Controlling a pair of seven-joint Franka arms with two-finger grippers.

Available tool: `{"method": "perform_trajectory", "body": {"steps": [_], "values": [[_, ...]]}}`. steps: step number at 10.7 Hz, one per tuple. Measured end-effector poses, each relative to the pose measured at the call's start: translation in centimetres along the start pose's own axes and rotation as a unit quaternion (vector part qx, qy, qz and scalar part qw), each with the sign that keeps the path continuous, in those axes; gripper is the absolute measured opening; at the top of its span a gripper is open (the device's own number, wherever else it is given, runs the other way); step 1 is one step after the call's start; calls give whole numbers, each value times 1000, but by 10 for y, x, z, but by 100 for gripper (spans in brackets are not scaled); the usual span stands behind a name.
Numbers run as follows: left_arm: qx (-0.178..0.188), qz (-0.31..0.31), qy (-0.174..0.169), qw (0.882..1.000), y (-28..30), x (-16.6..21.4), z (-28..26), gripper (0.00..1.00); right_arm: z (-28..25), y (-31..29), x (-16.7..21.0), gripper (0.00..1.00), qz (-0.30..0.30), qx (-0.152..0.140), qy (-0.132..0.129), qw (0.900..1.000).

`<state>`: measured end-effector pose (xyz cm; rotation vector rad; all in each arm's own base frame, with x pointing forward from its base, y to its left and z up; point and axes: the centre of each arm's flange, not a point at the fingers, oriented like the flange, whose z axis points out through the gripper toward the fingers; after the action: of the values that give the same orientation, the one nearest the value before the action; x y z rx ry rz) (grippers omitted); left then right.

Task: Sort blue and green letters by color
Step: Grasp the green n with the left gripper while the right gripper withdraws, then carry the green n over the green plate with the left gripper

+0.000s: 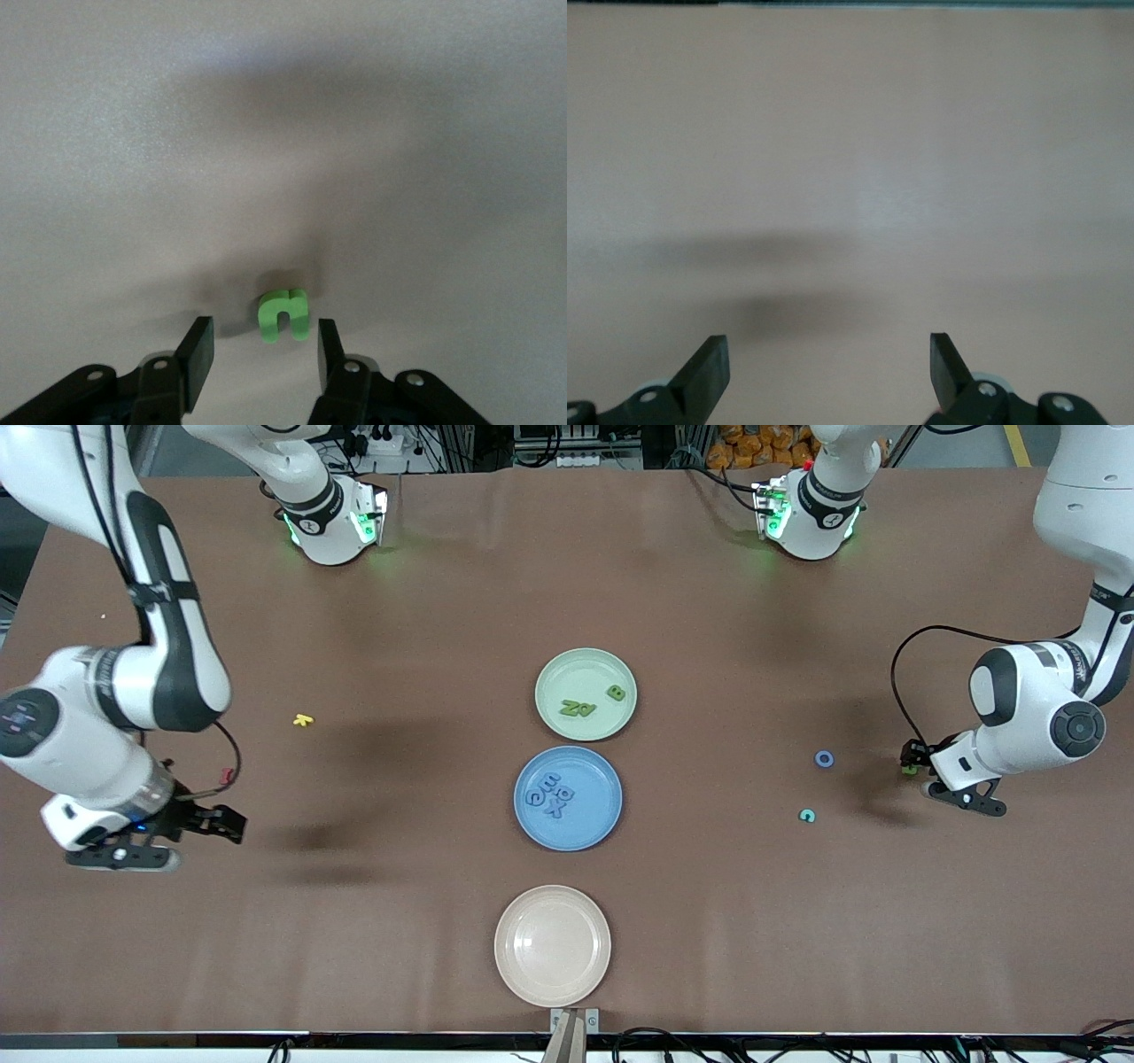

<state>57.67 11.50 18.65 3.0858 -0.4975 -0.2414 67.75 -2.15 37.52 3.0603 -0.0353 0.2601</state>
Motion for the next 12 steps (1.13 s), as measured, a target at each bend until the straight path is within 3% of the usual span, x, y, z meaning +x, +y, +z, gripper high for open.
{"method": "perform_trajectory", "body": {"steps": [2,7,10,12], "values": [[-1,-19,0,1000,0,0,1,54,-52,22,-5,100,5,-5,2,1000],[-2,-30,-1,1000,4,2,5,50,-172,52,-17,100,29,-7,-32,999],[0,-30,6,1000,4,5,10,46,-213,54,-18,100,32,-6,-49,998],[1,-31,8,999,2,5,8,26,-233,52,-16,100,33,1,-36,999]]}}
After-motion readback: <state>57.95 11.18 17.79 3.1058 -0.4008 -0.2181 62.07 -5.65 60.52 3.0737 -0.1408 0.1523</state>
